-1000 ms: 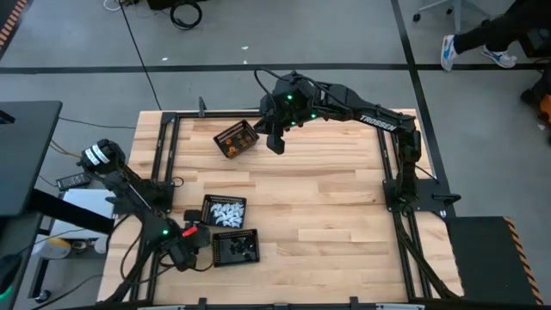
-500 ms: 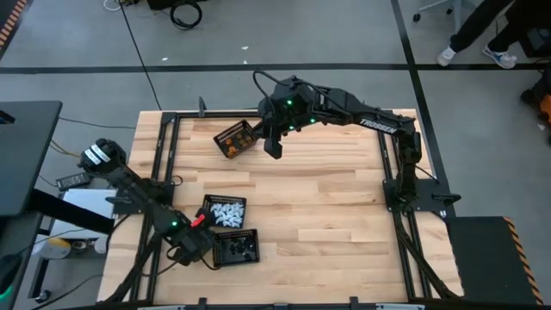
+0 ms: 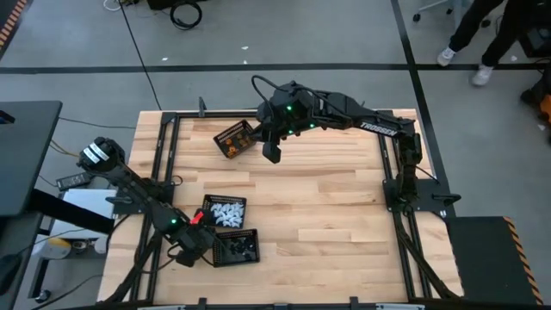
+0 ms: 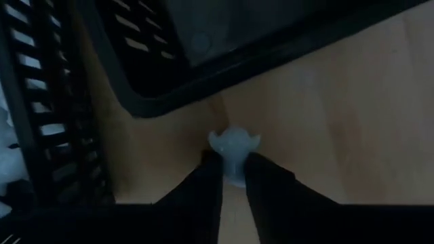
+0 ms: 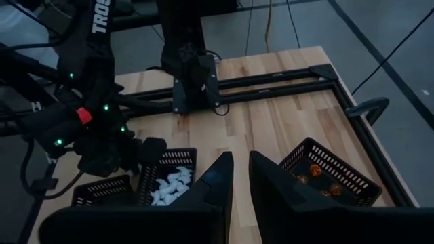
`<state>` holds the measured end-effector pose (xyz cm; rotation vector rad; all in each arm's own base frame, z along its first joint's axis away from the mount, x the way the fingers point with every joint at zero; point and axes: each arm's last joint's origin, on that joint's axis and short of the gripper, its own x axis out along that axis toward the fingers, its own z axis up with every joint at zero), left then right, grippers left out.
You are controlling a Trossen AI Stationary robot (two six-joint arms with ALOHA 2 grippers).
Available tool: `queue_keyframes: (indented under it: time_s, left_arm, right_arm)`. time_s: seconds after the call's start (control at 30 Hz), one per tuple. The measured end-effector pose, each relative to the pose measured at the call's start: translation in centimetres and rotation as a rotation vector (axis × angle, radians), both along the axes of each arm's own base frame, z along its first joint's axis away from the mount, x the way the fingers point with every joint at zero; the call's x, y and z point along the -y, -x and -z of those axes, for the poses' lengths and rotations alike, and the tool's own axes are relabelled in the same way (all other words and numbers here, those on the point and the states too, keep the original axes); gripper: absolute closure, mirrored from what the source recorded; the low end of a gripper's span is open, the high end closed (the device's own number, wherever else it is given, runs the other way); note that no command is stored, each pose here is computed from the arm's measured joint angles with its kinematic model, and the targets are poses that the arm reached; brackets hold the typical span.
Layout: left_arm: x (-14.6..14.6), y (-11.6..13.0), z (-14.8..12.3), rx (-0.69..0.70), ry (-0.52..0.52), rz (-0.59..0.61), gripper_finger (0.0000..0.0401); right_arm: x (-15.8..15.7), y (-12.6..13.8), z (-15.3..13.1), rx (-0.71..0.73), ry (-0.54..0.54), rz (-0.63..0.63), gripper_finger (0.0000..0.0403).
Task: Sort Halloween decoration
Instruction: Put the white toy into the middle black bin
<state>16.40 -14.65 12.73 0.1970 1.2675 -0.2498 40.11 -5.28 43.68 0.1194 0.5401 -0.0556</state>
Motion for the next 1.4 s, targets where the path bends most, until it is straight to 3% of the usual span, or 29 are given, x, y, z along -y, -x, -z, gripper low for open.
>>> queue_keyframes:
  time_s: [0.17, 0.33, 0.67, 1.17, 1.4]
  left_arm:
    - [0.1, -0.1, 0.0, 0.013, 0.018, -0.030, 0.0376]
    - [0.3, -0.4, -0.2, 0.021, 0.042, -0.090, 0.0390]
    - [0.4, -0.5, -0.8, -0.006, 0.035, -0.137, 0.0393]
    - [0.7, 1.6, -2.3, 0.002, 0.057, -0.259, 0.0400]
    - [1.0, 1.8, -2.3, 0.003, 0.079, -0.286, 0.0370]
  right_arm:
    - [0.0, 0.0, 0.0, 0.000, 0.000, 0.000, 0.0349]
    - [0.0, 0.0, 0.0, 0.000, 0.001, -0.002, 0.0349]
    - [0.0, 0.0, 0.0, -0.001, 0.010, -0.007, 0.0349]
    - [0.0, 0.0, 0.0, -0.001, 0.023, -0.015, 0.0349]
    - [0.0, 0.0, 0.0, 0.004, 0.027, -0.017, 0.0349]
